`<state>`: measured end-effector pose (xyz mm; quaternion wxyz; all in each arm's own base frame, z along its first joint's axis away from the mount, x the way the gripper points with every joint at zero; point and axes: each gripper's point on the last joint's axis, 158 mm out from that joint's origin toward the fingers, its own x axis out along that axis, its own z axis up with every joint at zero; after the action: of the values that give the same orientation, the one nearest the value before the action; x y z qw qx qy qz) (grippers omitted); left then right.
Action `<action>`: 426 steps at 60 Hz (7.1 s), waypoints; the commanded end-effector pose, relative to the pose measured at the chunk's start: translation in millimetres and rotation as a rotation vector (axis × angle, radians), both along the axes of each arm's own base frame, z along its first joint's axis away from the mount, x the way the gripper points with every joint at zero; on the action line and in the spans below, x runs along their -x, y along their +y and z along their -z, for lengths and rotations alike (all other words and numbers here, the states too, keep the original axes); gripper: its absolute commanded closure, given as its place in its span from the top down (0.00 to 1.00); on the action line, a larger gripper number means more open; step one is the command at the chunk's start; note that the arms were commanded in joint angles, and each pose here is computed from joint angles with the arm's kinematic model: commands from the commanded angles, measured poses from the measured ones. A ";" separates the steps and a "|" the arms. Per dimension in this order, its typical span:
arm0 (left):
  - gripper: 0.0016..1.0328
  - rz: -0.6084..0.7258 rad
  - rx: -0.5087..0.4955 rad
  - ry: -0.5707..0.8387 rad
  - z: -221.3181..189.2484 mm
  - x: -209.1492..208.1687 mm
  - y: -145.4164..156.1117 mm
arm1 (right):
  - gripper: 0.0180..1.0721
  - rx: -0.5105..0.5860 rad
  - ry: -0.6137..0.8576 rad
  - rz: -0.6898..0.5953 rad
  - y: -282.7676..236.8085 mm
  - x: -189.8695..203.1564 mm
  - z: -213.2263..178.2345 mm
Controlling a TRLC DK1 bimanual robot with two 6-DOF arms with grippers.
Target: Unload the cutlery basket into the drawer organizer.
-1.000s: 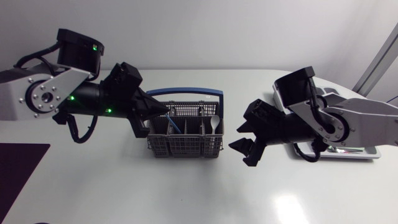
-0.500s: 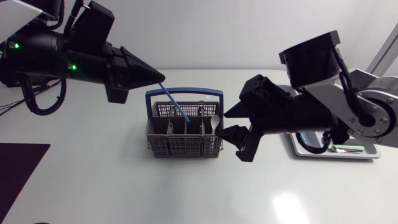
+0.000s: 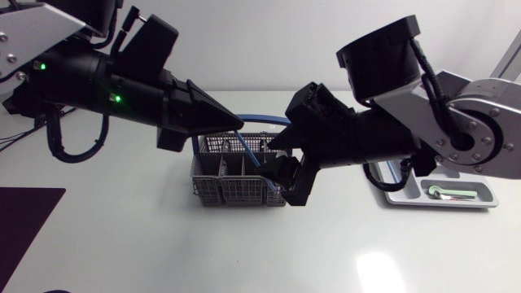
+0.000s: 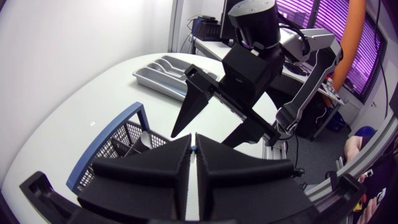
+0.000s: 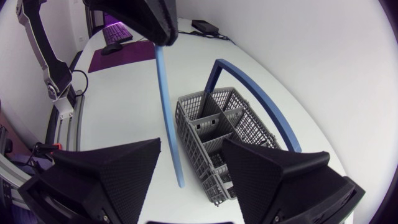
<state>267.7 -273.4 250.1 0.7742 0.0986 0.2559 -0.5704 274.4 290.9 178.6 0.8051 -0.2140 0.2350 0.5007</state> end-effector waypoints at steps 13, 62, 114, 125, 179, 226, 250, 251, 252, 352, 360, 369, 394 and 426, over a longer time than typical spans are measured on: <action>0.03 0.018 0.023 0.071 -5.5 -2.4 -22.8 | 0.47 -0.030 0.028 -0.008 5.2 -2.3 5.9; 0.68 -0.029 0.081 0.002 -41.6 -23.8 -20.2 | 0.05 0.008 0.098 -0.008 -31.9 21.2 28.4; 0.73 -0.071 -0.238 -0.249 61.3 -39.5 -21.9 | 0.05 -0.022 0.254 0.816 -318.4 -126.5 92.8; 0.73 0.002 -0.352 -0.262 102.3 -30.3 -35.2 | 0.05 -0.019 0.312 0.954 -361.8 -151.1 122.9; 0.49 -0.059 -0.510 -0.516 171.5 -84.9 -76.8 | 0.77 0.037 0.434 1.040 -375.8 -152.0 190.4; 0.49 -0.156 -0.552 -0.537 179.4 -132.6 -77.6 | 0.79 0.041 0.353 0.979 -350.0 -136.3 171.2; 0.34 -0.087 -0.558 -0.483 192.5 -120.5 -80.9 | 0.80 0.042 0.348 0.974 -348.7 -133.0 173.8; 0.33 -0.087 -0.558 -0.483 193.0 -120.7 -81.0 | 0.80 0.042 0.348 0.974 -348.7 -133.0 173.8; 0.32 -0.087 -0.558 -0.483 193.2 -120.9 -81.3 | 0.80 0.043 0.345 0.973 -348.7 -132.9 173.5; 0.33 -0.210 -0.553 -0.466 179.5 -94.4 6.8 | 0.80 0.120 -0.069 0.186 -26.8 -93.2 73.8; 0.33 -0.207 -0.563 -0.456 188.8 -93.5 8.3 | 0.80 0.174 -0.099 0.211 -26.0 -103.4 84.4; 0.33 -0.200 -0.572 -0.450 195.7 -92.8 9.4 | 0.80 0.232 -0.124 0.263 -31.8 -118.7 91.9; 0.33 -0.194 -0.587 -0.433 206.4 -93.5 11.6 | 0.62 0.392 -0.051 0.353 -47.0 -134.0 125.1; 0.33 -0.190 -0.588 -0.428 210.0 -92.3 10.9 | 0.26 0.417 0.089 0.325 -48.6 -100.8 140.1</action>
<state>373.1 -273.4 78.2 0.8233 0.3953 0.2061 -0.3514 398.0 248.2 61.0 0.8231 -0.3130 0.3622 0.3055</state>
